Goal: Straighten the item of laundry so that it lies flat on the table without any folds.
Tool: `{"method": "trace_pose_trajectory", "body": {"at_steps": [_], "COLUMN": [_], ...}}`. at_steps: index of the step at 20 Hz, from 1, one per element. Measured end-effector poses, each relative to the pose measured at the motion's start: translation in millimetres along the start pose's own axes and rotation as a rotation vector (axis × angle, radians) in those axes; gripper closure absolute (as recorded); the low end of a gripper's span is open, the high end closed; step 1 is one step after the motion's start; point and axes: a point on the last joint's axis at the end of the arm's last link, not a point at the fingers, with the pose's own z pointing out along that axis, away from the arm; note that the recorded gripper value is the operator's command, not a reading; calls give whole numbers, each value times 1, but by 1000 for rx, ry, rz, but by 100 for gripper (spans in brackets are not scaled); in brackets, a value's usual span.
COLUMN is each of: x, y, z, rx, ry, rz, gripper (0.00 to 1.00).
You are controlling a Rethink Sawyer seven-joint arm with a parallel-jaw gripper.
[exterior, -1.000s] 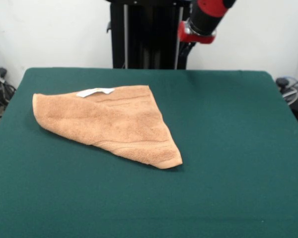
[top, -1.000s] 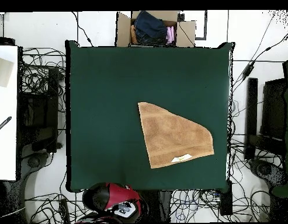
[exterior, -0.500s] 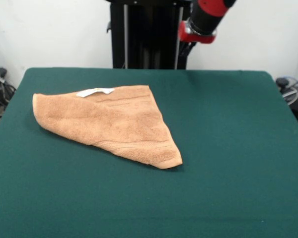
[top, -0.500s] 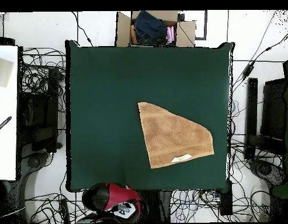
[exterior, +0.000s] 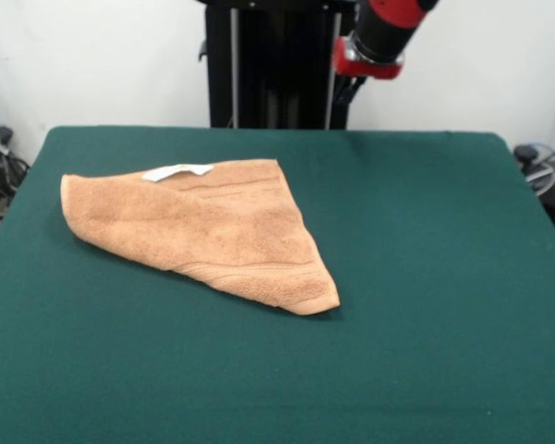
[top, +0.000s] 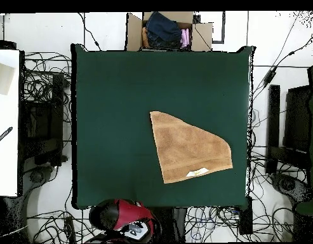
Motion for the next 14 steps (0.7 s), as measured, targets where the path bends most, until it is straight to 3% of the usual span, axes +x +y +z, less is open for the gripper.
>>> {"method": "trace_pose_trajectory", "body": {"at_steps": [14], "x": [0], "y": [0], "z": [0], "rx": [0], "ry": [0], "rz": [-1], "gripper": [100]}}
